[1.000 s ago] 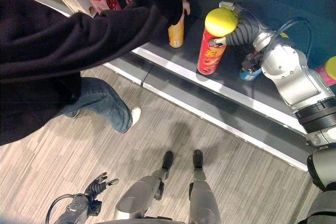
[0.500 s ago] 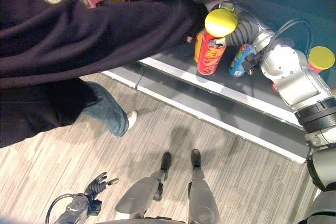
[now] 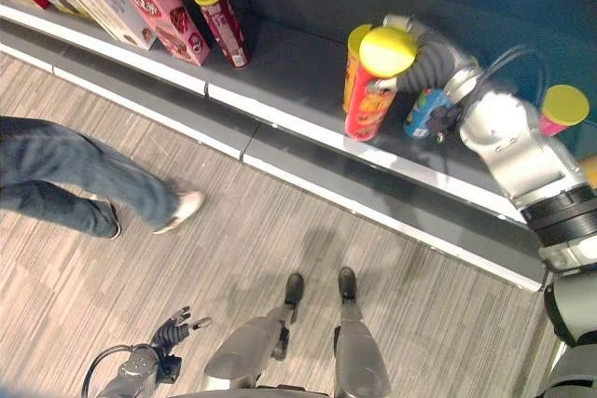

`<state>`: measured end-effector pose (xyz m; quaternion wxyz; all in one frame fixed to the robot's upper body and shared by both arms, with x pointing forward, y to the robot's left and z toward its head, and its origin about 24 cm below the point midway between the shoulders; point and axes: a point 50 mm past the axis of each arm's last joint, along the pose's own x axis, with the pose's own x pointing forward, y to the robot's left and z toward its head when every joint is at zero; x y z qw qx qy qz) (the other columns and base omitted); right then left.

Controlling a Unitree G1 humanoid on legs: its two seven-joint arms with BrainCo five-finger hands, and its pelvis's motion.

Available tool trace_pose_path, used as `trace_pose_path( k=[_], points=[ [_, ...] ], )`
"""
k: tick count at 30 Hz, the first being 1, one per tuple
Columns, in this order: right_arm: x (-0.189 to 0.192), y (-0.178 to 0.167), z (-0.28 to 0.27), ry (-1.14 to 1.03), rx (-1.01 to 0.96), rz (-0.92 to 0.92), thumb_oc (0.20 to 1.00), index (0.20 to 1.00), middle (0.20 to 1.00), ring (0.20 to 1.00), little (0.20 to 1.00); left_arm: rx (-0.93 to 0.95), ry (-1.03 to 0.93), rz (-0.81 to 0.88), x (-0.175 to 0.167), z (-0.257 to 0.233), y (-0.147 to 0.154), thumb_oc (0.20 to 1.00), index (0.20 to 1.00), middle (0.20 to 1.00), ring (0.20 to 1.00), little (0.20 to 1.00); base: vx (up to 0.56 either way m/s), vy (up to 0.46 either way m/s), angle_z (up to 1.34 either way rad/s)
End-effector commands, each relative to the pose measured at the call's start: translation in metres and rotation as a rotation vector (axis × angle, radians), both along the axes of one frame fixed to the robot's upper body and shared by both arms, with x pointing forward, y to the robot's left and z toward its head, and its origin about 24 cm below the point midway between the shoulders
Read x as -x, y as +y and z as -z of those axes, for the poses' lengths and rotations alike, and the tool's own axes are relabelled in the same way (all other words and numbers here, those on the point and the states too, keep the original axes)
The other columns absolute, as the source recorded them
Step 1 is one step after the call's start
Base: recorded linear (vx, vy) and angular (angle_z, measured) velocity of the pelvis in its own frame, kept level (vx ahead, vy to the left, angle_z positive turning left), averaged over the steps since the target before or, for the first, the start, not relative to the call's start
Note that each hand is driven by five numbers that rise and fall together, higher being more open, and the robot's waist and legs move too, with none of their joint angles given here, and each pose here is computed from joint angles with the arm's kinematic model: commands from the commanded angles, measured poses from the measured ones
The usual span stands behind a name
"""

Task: Put the goods on the table back onto the shelves and tidy them up.

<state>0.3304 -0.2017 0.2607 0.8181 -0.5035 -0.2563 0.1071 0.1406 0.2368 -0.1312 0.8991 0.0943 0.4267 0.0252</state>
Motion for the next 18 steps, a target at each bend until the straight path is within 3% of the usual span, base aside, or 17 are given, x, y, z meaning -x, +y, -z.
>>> trace_pose_path(
  k=[1, 13, 18],
  points=[
    [0.011, 0.018, 0.003, -0.029, -0.081, -0.127, 0.200, 0.200, 0.200, 0.200, 0.200, -0.074, 0.067, -0.004, 0.018, 0.004, 0.018, 1.000, 1.000, 1.000, 1.000, 1.000, 0.03, -0.026, -0.04],
    [0.016, 0.028, 0.005, 0.013, -0.066, -0.206, 0.200, 0.200, 0.200, 0.200, 0.200, -0.067, -0.008, -0.027, 0.001, -0.005, 0.018, 1.000, 1.000, 1.000, 1.000, 1.000, 0.04, -0.040, -0.06],
    [0.020, 0.025, 0.003, 0.010, -0.065, -0.201, 0.200, 0.200, 0.200, 0.200, 0.200, -0.070, -0.002, -0.048, 0.008, -0.005, 0.024, 1.000, 1.000, 1.000, 1.000, 1.000, 0.17, 0.276, -0.17]
  ],
)
